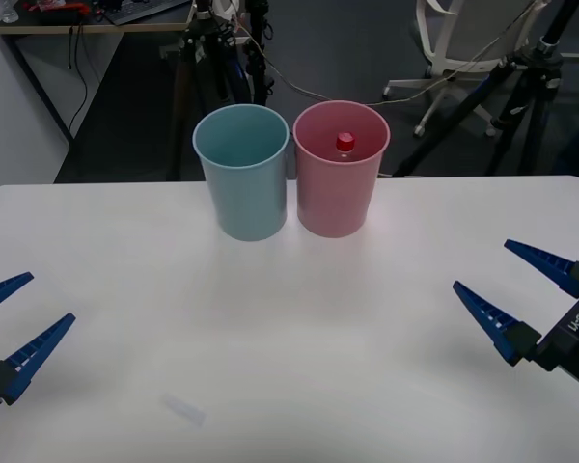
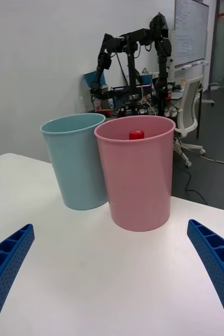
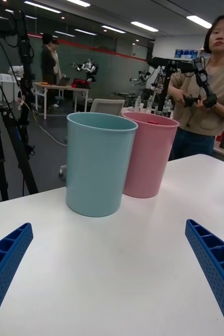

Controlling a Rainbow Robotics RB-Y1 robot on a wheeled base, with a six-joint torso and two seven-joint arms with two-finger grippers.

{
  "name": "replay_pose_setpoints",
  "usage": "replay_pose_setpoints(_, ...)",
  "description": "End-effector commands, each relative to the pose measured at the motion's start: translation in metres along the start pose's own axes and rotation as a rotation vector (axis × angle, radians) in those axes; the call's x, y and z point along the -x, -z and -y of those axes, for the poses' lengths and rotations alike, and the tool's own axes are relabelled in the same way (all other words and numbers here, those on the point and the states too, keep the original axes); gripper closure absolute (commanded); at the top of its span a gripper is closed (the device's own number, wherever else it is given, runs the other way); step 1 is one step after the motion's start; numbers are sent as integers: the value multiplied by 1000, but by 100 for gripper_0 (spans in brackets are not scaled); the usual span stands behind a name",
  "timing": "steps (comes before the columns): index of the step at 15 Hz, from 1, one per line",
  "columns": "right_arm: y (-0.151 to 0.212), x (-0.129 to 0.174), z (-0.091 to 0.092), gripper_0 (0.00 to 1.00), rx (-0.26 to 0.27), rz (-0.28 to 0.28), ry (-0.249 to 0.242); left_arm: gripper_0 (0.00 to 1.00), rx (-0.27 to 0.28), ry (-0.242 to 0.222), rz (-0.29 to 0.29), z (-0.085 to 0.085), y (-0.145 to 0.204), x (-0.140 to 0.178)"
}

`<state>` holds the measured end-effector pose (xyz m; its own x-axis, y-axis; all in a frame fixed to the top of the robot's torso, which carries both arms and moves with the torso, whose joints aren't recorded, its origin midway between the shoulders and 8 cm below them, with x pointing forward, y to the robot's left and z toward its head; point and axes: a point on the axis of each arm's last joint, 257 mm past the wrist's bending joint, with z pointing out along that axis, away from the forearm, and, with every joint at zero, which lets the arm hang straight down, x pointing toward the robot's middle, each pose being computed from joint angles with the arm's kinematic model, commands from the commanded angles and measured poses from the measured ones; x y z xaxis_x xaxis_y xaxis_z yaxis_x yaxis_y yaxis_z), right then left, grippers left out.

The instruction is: Grasp the object on the table and drop it into the matching bin: aluminum can to the light blue bin, PET bottle to the pink bin.

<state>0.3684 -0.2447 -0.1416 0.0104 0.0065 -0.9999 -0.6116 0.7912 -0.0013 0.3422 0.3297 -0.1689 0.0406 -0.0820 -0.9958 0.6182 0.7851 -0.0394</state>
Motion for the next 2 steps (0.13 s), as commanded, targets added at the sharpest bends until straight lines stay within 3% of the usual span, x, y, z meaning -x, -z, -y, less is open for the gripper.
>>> replay_pose_setpoints(1, 2, -2, 0, 0, -3, -5, -2, 0, 0, 0, 0, 0, 0, 0)
replay_pose_setpoints(2, 2, -2, 0, 0, -3, -5, -2, 0, 0, 0, 0, 0, 0, 0)
